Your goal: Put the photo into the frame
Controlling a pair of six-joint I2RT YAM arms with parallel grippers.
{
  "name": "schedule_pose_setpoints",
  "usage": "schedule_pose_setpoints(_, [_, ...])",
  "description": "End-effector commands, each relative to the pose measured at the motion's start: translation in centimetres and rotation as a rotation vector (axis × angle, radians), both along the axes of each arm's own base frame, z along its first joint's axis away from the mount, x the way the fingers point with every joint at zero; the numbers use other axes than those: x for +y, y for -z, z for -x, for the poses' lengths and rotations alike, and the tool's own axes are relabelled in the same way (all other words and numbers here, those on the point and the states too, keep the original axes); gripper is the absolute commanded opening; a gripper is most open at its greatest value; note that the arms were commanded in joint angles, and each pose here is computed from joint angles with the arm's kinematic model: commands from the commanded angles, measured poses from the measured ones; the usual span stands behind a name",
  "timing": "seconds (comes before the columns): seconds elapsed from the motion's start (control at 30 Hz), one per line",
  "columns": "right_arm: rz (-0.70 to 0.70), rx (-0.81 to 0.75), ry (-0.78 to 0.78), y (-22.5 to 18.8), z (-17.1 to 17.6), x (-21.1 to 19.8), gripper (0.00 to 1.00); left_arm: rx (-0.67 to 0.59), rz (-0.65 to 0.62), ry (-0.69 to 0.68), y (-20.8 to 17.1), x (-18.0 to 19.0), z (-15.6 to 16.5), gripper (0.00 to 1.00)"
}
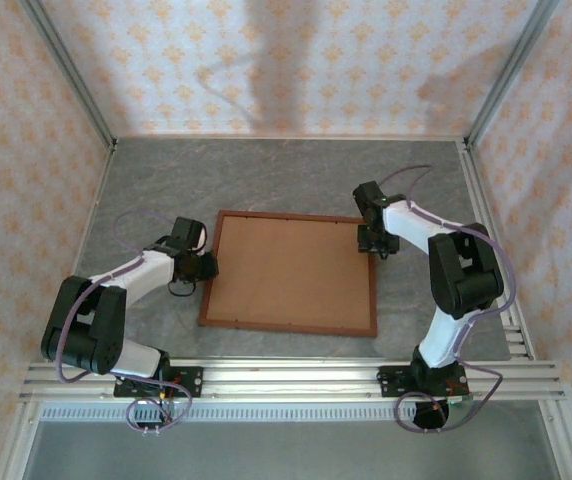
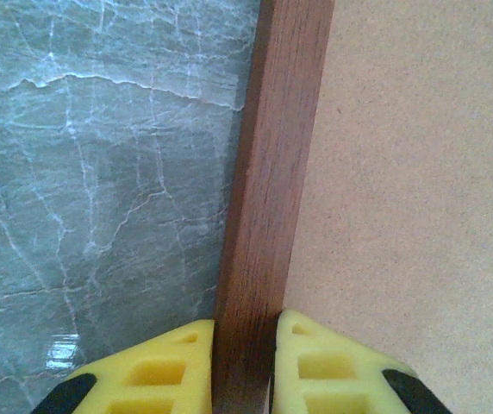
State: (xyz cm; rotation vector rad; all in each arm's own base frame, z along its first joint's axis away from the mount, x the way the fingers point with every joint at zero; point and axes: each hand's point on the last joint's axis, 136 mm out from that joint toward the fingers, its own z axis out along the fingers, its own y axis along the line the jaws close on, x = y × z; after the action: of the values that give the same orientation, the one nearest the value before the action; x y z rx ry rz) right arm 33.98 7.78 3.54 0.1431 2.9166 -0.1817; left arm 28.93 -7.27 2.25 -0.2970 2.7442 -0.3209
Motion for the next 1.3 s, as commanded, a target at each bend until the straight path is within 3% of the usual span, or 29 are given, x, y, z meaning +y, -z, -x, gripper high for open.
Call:
schedule_pose_setpoints(0.0, [0.000,0.066,-0.005,1.2,1.9,0.2,0.48,0.064,0.022,0.001,1.4,-0.5,1.3,0.18])
schedule_pose_setpoints(0.6, [-0.158,0.112,-0.034,3.8,2.7,4.7,0.43,0.067,0.024,0.007,1.5,-0.7,1.2,0.18])
schedule_pose_setpoints(0.93, [-0.045,-0.001,-0.023,-1.9,1.9,1.3,0.47,0.062,0.020,0.003,1.4,-0.6,1.3,0.18])
schedule_pose_setpoints(1.27, [-0.031,0.106,0.071,-1.9,9.2,-1.0,0.48,0.055,0.013,-0.004,1.3,-0.4,1.3,0.18])
